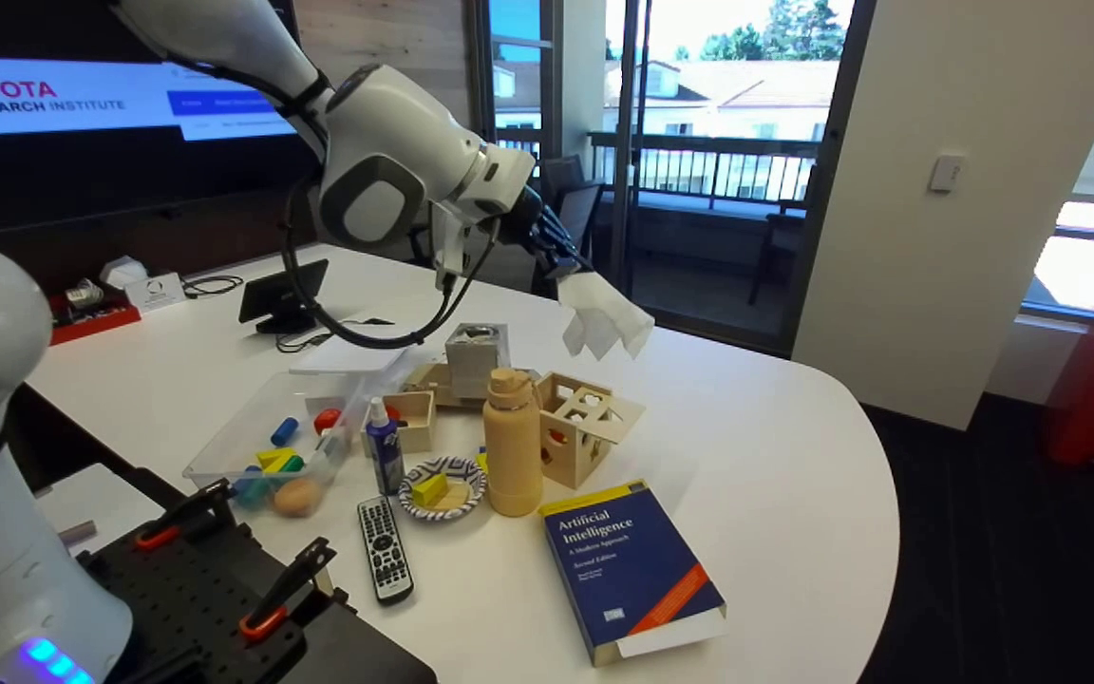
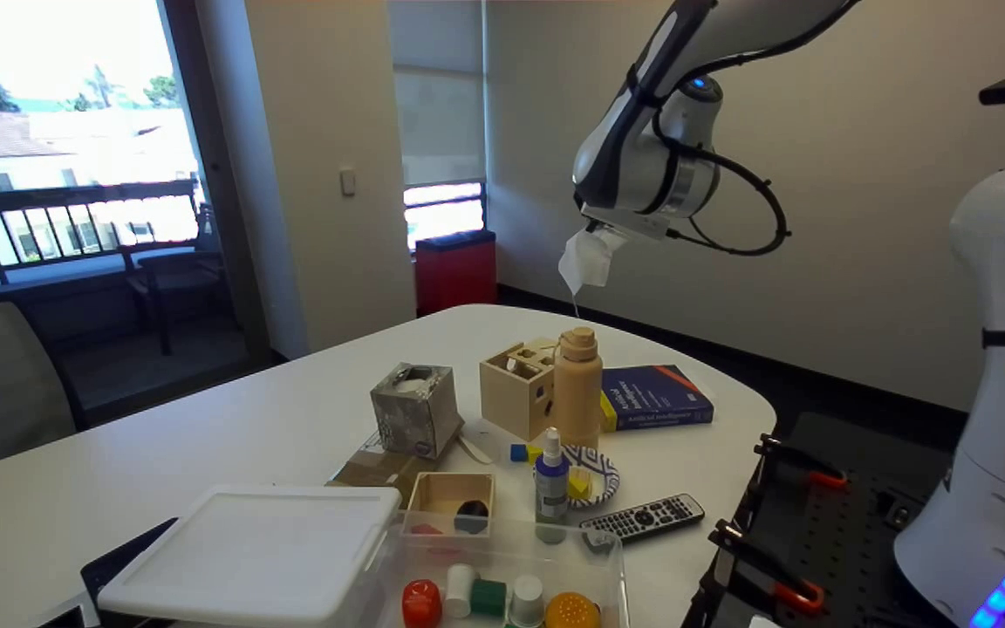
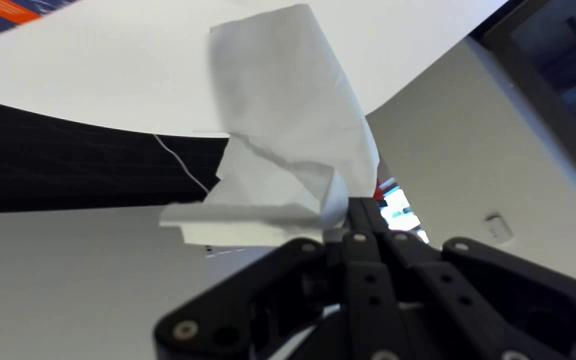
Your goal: Use the paper towel to clean the book
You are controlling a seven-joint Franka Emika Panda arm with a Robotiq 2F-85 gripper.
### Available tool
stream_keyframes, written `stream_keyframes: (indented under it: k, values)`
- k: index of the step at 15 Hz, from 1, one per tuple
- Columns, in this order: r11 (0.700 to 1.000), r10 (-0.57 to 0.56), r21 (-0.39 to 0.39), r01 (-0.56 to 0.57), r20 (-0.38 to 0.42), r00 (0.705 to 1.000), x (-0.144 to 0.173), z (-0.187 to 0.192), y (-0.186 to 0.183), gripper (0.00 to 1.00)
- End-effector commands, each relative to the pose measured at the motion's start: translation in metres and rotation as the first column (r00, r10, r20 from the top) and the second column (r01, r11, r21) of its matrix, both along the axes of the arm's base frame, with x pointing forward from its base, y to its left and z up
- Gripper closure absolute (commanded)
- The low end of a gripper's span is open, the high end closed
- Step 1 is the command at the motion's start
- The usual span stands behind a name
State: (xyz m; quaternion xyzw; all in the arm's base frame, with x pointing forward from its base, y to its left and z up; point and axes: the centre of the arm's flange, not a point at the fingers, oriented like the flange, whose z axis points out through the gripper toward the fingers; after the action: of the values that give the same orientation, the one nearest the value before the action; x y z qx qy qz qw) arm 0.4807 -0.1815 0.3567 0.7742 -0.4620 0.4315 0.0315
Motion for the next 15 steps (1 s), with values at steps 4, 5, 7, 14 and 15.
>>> stream_keyframes:
  k: [4, 5, 7, 14, 15]
  values:
    - [0.923, 0.38, -0.03, -0.384, -0.082, 0.921, 0.028, 0.02, 0.175, 1.0]
    - [0.899, 0.434, -0.013, -0.437, -0.103, 0.895, 0.032, 0.016, 0.205, 1.0]
    - [0.841, 0.538, 0.031, -0.54, -0.141, 0.831, 0.037, 0.007, 0.265, 1.0]
    - [0.599, 0.782, 0.142, -0.788, -0.316, 0.538, 0.048, -0.021, 0.479, 1.0]
    - [0.589, 0.785, 0.145, -0.795, -0.337, 0.52, 0.055, -0.025, 0.505, 1.0]
